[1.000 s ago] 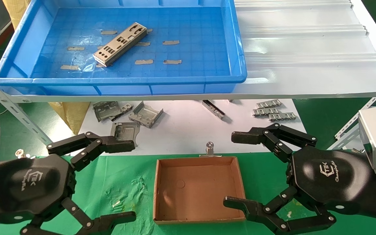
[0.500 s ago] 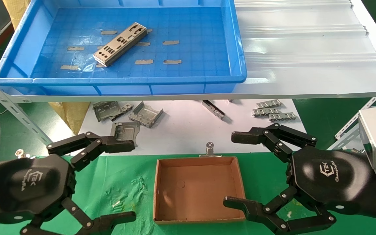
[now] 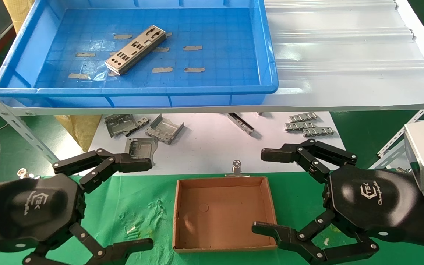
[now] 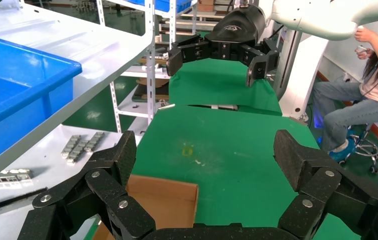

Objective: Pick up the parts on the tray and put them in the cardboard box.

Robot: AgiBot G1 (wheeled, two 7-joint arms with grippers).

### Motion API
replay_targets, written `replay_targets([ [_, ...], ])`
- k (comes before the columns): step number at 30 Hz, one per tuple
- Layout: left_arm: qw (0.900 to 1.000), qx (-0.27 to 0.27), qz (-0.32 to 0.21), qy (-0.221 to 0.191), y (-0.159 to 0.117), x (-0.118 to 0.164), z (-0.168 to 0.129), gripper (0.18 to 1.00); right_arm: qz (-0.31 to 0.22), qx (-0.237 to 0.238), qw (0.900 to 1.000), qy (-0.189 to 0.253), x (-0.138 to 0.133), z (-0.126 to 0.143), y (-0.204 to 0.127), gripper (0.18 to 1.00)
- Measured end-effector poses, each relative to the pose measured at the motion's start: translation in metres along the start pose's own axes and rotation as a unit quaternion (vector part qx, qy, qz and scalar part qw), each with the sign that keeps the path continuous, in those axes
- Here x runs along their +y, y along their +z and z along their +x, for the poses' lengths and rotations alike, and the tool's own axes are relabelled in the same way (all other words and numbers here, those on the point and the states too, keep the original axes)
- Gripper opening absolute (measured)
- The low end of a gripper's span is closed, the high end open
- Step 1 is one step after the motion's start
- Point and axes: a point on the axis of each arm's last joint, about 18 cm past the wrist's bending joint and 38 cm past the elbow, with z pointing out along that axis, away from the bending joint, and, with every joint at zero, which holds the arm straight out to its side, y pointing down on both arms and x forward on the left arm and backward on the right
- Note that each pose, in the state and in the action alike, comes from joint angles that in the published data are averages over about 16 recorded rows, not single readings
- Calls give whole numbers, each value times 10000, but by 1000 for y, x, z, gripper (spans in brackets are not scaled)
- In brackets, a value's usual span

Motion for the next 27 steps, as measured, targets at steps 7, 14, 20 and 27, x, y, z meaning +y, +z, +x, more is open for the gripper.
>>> replay_targets([
  [7, 10000, 0, 0, 0, 0, 0, 0, 1001, 0, 0, 10000, 0, 0, 0, 0, 1000],
  [14, 10000, 0, 0, 0, 0, 0, 0, 1001, 0, 0, 10000, 0, 0, 0, 0, 1000],
  [20, 10000, 0, 0, 0, 0, 0, 0, 1001, 0, 0, 10000, 0, 0, 0, 0, 1000],
  [27, 10000, 0, 0, 0, 0, 0, 0, 1001, 0, 0, 10000, 0, 0, 0, 0, 1000],
])
